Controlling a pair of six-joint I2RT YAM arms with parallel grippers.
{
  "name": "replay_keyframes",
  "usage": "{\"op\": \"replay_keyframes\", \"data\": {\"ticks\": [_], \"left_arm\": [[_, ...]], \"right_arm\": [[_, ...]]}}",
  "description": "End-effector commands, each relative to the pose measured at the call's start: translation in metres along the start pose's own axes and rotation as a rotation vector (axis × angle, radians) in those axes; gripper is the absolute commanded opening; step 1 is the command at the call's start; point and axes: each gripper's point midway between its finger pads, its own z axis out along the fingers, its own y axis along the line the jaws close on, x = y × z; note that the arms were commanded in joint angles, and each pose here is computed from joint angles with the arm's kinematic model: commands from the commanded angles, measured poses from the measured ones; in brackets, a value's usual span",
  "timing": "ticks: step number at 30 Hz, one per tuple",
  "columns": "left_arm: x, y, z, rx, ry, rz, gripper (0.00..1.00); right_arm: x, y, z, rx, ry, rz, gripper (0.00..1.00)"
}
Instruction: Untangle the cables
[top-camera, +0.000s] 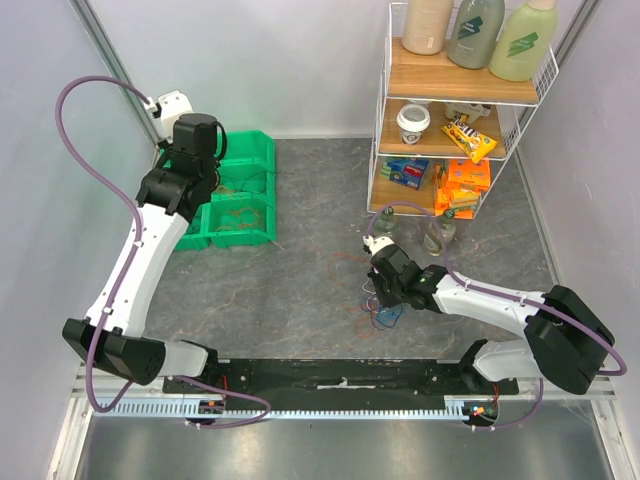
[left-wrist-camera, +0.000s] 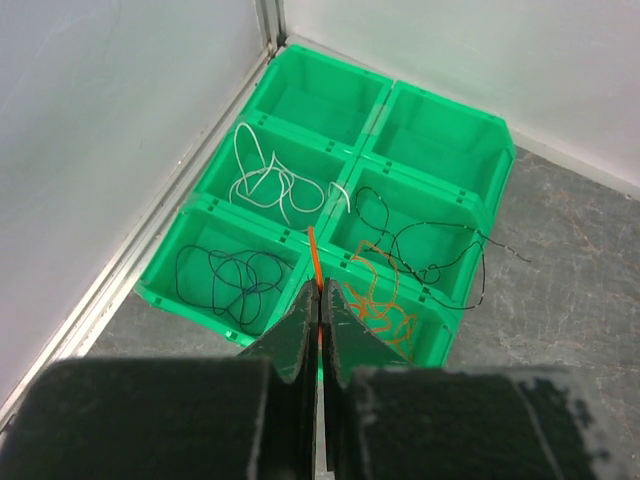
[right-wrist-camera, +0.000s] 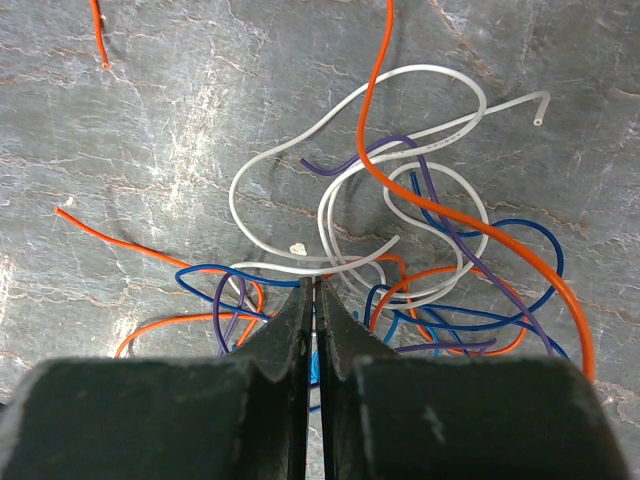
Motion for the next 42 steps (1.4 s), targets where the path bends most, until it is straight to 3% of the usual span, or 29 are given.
{"op": "replay_keyframes", "data": {"ticks": [1, 9, 16, 22, 36, 42], "left_arm": [[0.025, -0.004, 0.015, -0.042, 0.059, -0.037, 0.02], [0.087, -0.002, 0.044, -0.132, 0.248, -0.013, 0.02], [0.03, 0.015, 0.022, -0.126, 0.081, -0.059, 0.02], [-0.004, 0.022, -0.003, -0.081, 0.021, -0.134, 0.02], [-0.049, 0.028, -0.04, 0.01, -0.06, -0.278, 0.02], [-0.039, 0.021, -0.039, 0.042, -0.028, -0.293, 0.01]], "right_arm": [[-0.006, -0.003, -0.001, 0.021, -0.02, 0.004, 0.09], [-0.008, -0.005, -0.003, 0.028, -0.031, 0.011, 0.09], [-0.009, -0.006, -0.005, 0.034, -0.039, 0.013, 0.09], [-0.008, -0.005, -0.002, 0.03, -0.023, 0.003, 0.09], [-0.006, -0.004, 0.0, 0.028, -0.019, 0.001, 0.09], [-0.007, -0.005, 0.0, 0.03, -0.021, -0.001, 0.09]]}}
